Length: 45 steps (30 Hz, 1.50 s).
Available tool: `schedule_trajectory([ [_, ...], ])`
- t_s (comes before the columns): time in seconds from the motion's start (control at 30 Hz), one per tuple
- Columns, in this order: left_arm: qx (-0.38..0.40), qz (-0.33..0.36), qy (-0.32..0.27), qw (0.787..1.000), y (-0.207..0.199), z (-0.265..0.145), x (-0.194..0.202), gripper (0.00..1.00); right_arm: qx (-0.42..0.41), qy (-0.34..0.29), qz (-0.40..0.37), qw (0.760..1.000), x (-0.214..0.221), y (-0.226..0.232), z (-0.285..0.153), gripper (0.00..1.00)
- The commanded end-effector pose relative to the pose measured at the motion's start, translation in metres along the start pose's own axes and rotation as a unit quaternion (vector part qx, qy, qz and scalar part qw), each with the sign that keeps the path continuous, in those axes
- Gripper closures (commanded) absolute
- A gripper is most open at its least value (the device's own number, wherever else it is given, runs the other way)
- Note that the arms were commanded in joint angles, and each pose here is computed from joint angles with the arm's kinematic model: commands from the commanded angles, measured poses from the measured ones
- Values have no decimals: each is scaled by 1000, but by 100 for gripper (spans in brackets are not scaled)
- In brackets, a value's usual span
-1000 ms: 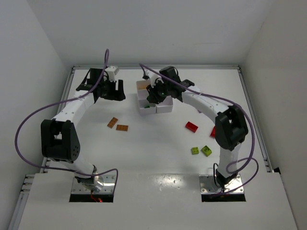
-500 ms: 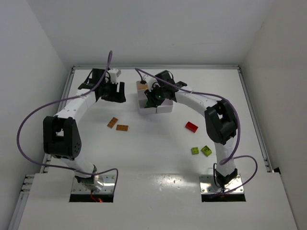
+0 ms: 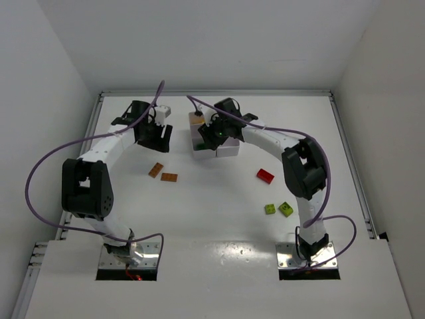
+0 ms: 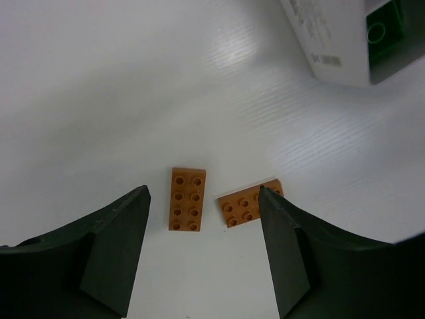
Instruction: Sort the legos into containers by color
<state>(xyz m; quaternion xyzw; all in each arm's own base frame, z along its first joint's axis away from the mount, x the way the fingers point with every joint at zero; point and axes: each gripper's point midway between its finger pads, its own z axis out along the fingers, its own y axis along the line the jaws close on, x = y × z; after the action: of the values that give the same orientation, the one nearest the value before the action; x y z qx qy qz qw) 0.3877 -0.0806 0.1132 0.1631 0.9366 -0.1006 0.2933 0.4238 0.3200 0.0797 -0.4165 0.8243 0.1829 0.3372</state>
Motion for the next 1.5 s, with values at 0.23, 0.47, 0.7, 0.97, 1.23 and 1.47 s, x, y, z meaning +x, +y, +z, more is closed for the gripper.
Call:
schedule_trajectory([
  [0.23, -16, 78, 74, 994, -9, -6, 54, 34, 33, -95, -6, 995, -72, -8, -67, 46],
  [0.47, -61, 84, 98, 990, 8, -4, 66, 36, 56, -97, 8, 994, -64, -27, -89, 46],
  [0.7, -75, 67, 126, 987, 17, 18, 75, 38, 18, -89, 3, 996, -48, -12, -102, 46],
  [0.97, -62, 60, 146, 986, 18, 37, 85, 41, 16, -79, -4, 997, -34, -6, -109, 46],
  [1.23, -62, 49, 159, 984, 25, 55, 88, 46, -7, -83, -23, 996, -33, 4, -117, 46],
  [1.47, -70, 25, 168, 983, 39, 56, 96, 68, -101, -69, -80, 989, -14, 45, -118, 45],
])
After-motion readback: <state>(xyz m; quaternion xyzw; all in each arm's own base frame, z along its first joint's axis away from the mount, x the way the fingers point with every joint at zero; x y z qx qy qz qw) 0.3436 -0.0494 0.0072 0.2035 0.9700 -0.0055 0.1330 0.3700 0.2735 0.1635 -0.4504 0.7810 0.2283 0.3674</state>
